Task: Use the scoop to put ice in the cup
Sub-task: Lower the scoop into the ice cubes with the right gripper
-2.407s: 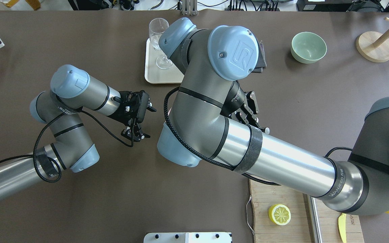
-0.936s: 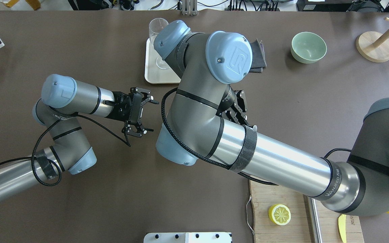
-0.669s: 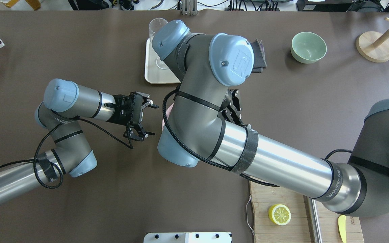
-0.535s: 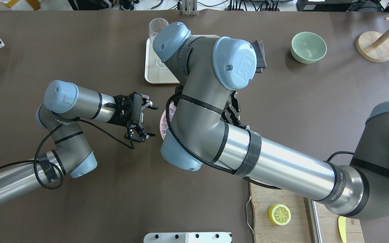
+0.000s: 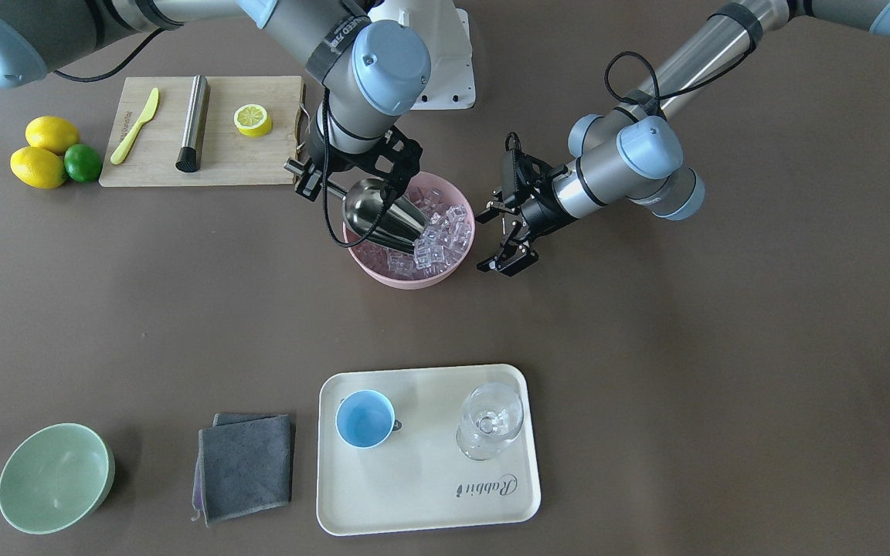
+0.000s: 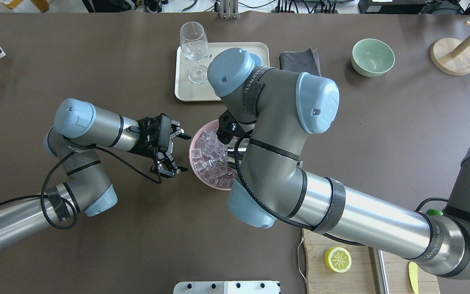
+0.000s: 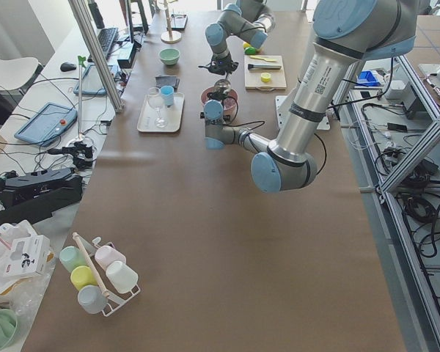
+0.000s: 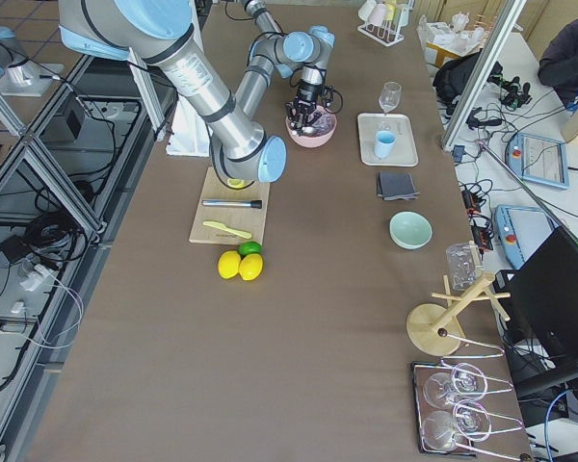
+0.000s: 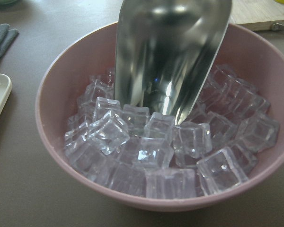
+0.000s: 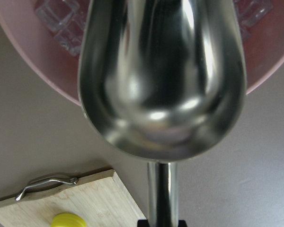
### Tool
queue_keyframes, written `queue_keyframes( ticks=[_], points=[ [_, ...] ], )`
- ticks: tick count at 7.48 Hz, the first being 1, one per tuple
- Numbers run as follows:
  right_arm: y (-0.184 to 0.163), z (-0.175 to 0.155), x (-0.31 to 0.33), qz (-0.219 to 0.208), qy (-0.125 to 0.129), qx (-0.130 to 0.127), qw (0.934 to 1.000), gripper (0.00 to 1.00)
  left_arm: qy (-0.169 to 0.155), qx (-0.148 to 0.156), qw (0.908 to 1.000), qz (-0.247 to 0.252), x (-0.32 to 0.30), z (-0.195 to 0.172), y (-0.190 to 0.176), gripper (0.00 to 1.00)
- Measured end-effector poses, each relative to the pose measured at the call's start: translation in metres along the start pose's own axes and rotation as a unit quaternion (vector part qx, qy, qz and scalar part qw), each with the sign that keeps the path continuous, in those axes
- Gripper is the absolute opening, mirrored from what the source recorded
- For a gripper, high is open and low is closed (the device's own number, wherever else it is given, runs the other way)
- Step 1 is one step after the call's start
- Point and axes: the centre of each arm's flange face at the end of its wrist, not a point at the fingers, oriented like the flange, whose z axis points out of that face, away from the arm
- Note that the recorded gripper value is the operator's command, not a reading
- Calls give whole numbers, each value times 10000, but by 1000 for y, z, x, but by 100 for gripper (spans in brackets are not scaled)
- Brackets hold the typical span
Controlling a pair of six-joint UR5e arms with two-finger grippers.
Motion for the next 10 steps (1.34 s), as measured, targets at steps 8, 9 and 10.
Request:
queue_keyframes(
  ticks=[8, 9, 10],
  points=[
    [-14, 8, -7, -219, 227, 95, 9995, 0, 188, -36, 9996, -201, -2, -9, 12, 98],
    [-16, 7, -9, -261, 257, 168, 9992, 0, 182, -35, 9996, -201, -2, -9, 12, 98],
    [-17, 6, -10, -314, 296, 293, 9986, 0, 179, -36, 9996, -204, -2, -9, 12, 98]
  ],
)
